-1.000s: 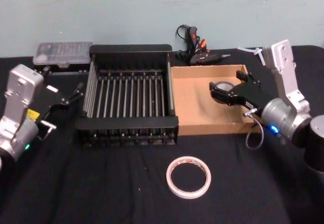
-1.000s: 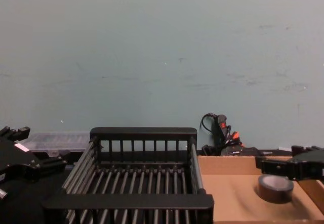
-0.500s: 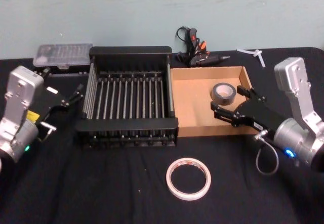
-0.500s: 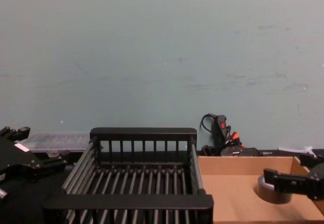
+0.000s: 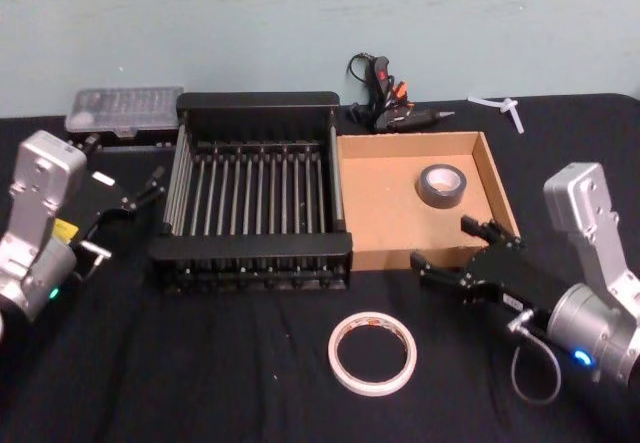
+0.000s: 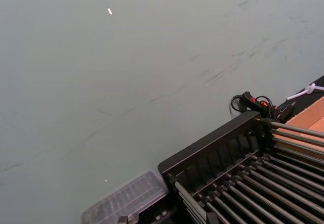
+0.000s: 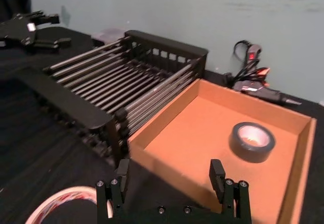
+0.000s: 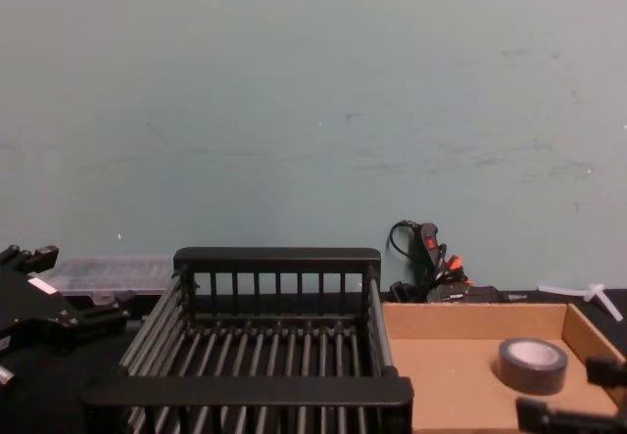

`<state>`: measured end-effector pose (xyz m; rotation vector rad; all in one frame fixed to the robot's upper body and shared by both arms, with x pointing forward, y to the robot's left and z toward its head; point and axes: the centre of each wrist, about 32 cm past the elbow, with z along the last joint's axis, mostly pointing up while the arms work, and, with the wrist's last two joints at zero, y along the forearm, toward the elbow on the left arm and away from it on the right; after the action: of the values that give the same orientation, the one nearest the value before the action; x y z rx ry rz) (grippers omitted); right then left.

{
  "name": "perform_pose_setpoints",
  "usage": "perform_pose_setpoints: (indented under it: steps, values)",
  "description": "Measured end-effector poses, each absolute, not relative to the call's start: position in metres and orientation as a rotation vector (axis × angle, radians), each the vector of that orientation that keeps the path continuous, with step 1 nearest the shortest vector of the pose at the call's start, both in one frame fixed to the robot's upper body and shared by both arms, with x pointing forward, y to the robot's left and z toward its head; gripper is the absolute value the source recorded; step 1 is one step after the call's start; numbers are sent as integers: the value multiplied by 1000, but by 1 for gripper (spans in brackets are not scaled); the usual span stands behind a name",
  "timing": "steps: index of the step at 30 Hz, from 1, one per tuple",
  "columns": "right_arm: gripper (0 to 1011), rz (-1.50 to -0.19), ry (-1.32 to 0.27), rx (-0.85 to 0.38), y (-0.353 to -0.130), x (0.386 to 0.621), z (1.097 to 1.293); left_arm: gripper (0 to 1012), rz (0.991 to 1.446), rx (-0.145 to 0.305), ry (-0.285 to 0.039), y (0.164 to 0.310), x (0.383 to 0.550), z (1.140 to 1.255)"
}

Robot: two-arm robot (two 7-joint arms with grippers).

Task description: Pick up the white tape and place it into the black box , Pick up the silver tape and place it into the brown box.

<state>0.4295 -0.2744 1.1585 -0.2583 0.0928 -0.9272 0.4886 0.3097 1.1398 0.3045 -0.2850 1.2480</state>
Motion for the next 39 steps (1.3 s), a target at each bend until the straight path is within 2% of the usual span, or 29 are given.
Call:
perform_pose_setpoints:
  steps: [16, 39]
  values:
    - [1003, -857, 54, -329, -257, 406, 1136, 1001, 1248, 304, -285, 310, 489, 1140]
    - [1002, -830, 89, -386, -250, 401, 1122, 1001, 1248, 304, -285, 310, 489, 1140]
